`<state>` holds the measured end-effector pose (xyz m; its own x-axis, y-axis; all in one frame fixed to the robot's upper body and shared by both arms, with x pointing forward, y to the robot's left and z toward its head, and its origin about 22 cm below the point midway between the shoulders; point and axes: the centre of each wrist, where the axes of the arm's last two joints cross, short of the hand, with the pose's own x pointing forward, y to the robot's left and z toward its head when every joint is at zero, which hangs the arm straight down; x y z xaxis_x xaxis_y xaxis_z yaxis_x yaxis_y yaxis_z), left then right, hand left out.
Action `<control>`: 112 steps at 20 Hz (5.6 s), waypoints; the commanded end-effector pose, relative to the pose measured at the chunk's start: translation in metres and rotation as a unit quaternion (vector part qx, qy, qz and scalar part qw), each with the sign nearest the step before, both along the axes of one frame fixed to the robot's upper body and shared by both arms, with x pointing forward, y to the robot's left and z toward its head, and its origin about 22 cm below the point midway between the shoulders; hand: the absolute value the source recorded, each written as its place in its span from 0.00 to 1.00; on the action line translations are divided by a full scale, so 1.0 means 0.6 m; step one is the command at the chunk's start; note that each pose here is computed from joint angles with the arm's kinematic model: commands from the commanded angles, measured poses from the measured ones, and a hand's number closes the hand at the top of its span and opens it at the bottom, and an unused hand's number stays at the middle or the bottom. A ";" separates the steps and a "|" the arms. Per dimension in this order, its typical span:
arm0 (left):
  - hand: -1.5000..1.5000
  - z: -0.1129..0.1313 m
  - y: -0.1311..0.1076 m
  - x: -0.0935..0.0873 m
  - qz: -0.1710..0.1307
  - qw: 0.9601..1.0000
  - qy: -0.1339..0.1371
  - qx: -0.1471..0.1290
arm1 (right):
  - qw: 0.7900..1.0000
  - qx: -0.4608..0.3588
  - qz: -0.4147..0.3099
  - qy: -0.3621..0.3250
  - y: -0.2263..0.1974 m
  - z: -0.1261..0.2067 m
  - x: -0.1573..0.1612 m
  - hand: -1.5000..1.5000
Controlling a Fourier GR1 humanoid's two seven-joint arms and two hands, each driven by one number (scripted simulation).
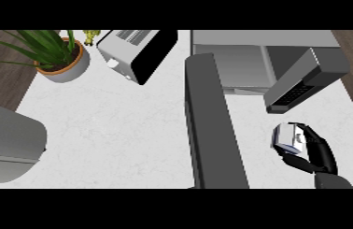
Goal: Pick up the milk, place it into the microwave and close the microwave
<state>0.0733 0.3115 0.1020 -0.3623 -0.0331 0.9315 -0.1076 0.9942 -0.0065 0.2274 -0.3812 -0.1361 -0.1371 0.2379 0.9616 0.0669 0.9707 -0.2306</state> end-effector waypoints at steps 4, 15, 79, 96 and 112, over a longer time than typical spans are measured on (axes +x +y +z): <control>0.00 0.040 -0.005 0.001 0.002 1.000 -0.021 0.001 | 0.994 -0.024 0.038 -0.097 0.039 -0.012 0.011 1.00; 0.00 0.023 -0.008 -0.016 -0.016 1.000 -0.012 -0.001 | 0.991 0.012 0.071 -0.115 0.099 0.012 0.084 1.00; 0.00 -0.011 0.046 0.049 -0.040 0.999 -0.005 0.001 | 0.886 -0.385 -0.244 -0.086 0.177 0.256 0.328 0.00; 0.00 -0.032 0.036 0.084 -0.105 0.994 0.010 0.024 | 0.939 -0.302 -0.066 -0.152 0.257 0.303 0.363 0.00; 0.00 -0.060 -0.021 0.129 -0.193 0.981 0.020 0.013 | 0.991 -0.059 0.030 -0.115 0.259 0.221 0.321 0.00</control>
